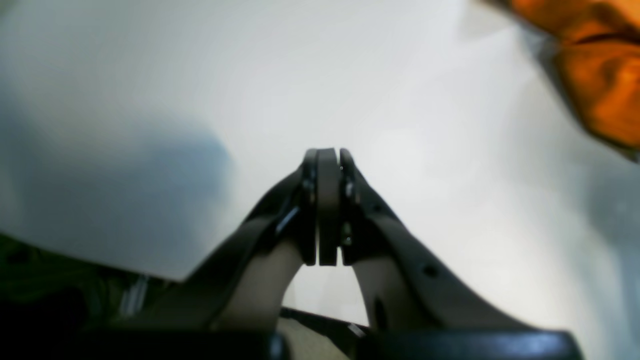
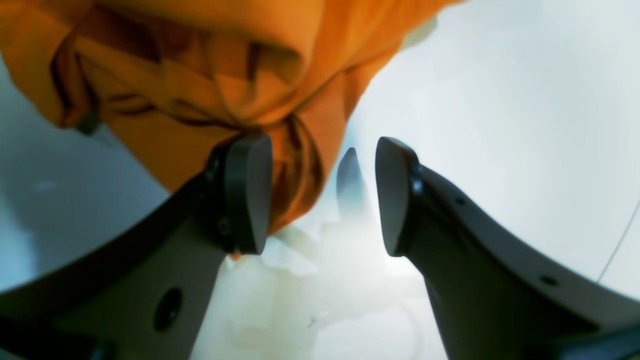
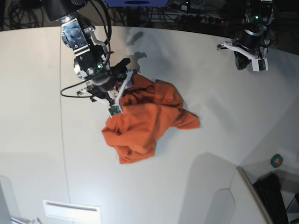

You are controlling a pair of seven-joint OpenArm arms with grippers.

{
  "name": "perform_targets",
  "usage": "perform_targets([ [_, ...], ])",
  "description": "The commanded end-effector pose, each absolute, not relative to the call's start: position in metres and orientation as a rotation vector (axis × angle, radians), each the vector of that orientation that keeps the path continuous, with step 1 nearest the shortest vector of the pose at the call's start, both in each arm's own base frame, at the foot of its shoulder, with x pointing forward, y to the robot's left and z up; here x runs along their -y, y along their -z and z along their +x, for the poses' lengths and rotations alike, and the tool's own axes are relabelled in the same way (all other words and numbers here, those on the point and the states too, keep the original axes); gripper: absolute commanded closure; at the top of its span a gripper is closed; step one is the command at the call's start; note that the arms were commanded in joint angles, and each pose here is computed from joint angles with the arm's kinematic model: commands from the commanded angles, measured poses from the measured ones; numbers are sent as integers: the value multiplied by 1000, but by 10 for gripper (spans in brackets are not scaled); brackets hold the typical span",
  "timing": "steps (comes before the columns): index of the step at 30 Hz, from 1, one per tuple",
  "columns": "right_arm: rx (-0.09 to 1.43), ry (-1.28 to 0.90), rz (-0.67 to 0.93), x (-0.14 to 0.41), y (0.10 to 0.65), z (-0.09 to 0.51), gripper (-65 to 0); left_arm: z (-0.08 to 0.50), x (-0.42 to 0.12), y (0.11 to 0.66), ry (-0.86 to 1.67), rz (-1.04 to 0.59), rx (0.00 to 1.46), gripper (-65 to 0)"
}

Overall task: Layout the t-shirt on the table in an organized manner, then fold the t-shirt properly
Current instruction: 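Move the right gripper down onto the crumpled orange t-shirt and grasp it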

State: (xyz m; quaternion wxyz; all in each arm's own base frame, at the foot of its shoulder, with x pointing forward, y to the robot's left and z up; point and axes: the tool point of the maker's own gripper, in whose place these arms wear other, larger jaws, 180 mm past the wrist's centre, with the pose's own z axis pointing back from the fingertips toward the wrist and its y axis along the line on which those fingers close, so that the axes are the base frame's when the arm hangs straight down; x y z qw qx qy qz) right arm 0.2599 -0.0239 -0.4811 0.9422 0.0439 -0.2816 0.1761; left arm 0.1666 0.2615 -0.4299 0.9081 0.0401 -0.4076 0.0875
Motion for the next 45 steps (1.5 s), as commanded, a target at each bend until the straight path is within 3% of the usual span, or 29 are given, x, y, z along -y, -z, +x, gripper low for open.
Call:
perform_targets([
  [1,600,-357,93,23,476,267,-315,172,-261,425,-180,77,871,0],
  [8,654,-360,120,18,454,249,-314,170,-267,431,-260,90,871,0],
  [14,744,-587,256,-57,418,222,-314,156,-312,425,-370,195,880,0],
  [18,709,-656,275,-85,434,224,-314,150,-332,418,-394,242,889,0],
  [25,669,-622,226,-84,455,259,-314,138,-344,416,-414,275,877,0],
  [34,628,-628,234,-98,475,260,-318,138,-343,416,-413,274,877,0],
  [41,683,-622,264,-108,469,265,-309,137,-342,418,-414,270,873,0],
  [43,691,-619,267,-109,466,267,-222,137,-343,418,-415,272,872,0],
  [45,693,-619,267,-110,466,267,-44,138,-342,418,-415,270,873,0],
])
